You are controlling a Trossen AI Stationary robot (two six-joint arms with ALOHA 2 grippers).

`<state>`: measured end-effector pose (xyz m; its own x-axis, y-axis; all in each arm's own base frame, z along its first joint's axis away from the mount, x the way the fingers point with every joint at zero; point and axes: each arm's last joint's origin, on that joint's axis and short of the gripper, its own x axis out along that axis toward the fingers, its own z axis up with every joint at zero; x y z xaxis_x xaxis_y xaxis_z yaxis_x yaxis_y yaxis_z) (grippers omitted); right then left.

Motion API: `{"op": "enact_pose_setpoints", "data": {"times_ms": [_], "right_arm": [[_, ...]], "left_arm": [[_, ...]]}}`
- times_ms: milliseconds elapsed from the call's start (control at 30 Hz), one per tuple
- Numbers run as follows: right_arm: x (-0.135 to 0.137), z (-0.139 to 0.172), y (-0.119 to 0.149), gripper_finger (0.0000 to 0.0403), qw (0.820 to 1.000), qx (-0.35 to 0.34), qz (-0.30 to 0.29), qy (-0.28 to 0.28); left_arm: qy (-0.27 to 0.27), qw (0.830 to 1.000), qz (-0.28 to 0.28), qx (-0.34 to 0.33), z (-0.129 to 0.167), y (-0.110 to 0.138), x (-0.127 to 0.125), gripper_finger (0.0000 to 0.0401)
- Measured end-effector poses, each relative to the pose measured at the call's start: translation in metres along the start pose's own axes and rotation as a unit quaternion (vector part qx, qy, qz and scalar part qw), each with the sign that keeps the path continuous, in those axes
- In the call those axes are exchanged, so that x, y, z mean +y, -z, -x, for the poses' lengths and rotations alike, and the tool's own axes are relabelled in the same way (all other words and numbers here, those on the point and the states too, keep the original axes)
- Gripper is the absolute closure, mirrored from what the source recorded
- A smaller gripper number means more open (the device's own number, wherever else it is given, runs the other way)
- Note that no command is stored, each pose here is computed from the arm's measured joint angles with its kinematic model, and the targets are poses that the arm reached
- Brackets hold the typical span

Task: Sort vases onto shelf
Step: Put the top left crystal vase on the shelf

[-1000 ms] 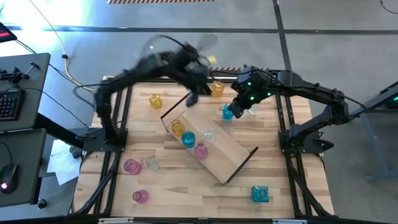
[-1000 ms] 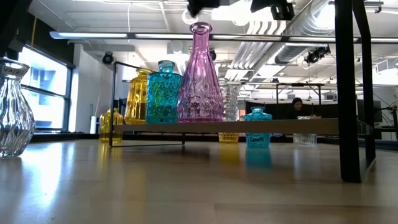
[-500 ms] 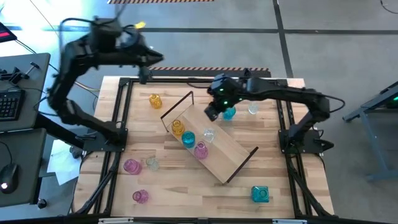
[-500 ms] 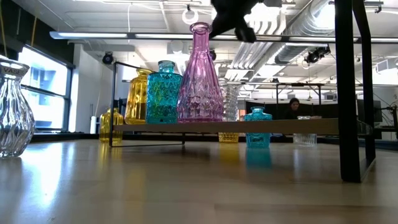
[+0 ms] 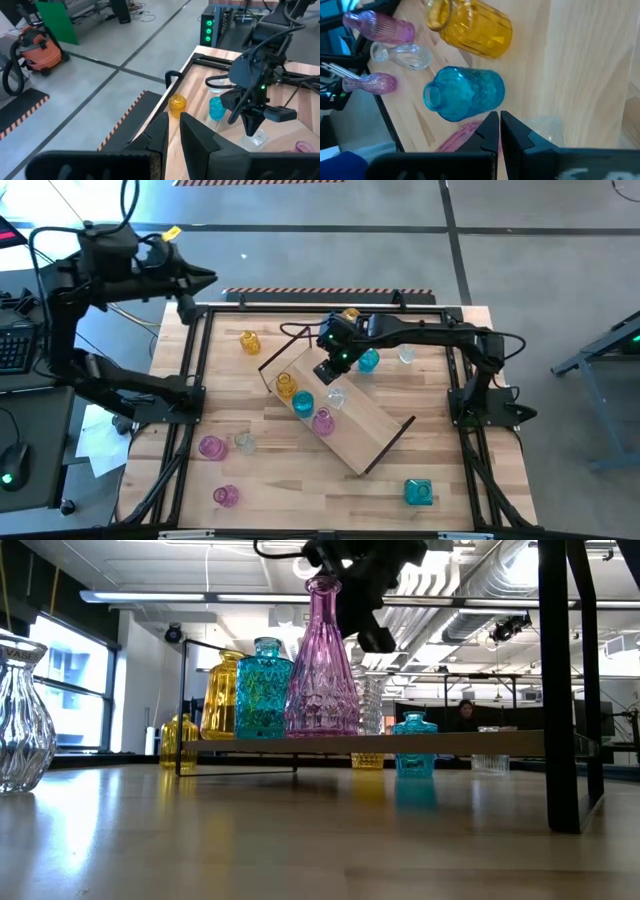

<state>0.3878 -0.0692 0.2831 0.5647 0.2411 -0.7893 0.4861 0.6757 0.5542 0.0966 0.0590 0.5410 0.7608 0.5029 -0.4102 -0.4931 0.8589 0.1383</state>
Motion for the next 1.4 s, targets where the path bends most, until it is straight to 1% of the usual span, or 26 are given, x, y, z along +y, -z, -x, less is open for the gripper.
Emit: {"op": "enact_pose_setpoints", "data": {"times_ms": [133, 267, 500, 633, 833, 967, 1167, 1400], "right_arm": [[-0.003, -0.004, 0.001, 0.0403, 1.0, 0.011, -0.008, 0.007], [-0.007, -0.015, 0.001, 0.0403, 0.999, 0.029, -0.022, 0.011], [-0.013, -0.031, -0.001, 0.0403, 0.999, 0.04, 0.011, 0.022], [-0.017, -0.037, 0.0, 0.0403, 0.998, 0.053, 0.031, 0.028], [-0.019, -0.039, 0.0, 0.0403, 0.997, 0.058, 0.039, 0.036], [-0.021, -0.038, 0.005, 0.0403, 0.995, 0.091, 0.03, 0.032], [-0.017, -0.04, 0.016, 0.0403, 0.991, 0.127, 0.025, 0.043], [-0.001, -0.046, 0.033, 0.0403, 0.987, 0.156, 0.018, 0.041]], "left_arm": [[-0.001, 1.0, 0.0, -0.009, 0.008, 0.002, 0.0, 0.0364], [-0.002, 1.0, -0.001, -0.014, 0.012, 0.003, 0.0, 0.0364], [0.0, 1.0, -0.005, -0.014, 0.013, 0.004, 0.0, 0.0364], [0.002, 1.0, -0.008, -0.002, 0.01, 0.005, -0.001, 0.0364], [0.004, 1.0, -0.001, 0.004, 0.011, 0.007, -0.001, 0.0364], [0.004, 1.0, -0.001, 0.004, 0.011, 0.007, -0.001, 0.0364], [0.004, 1.0, 0.001, 0.002, 0.013, 0.008, -0.001, 0.0364], [0.004, 1.0, 0.001, 0.002, 0.013, 0.008, -0.001, 0.0364]]}}
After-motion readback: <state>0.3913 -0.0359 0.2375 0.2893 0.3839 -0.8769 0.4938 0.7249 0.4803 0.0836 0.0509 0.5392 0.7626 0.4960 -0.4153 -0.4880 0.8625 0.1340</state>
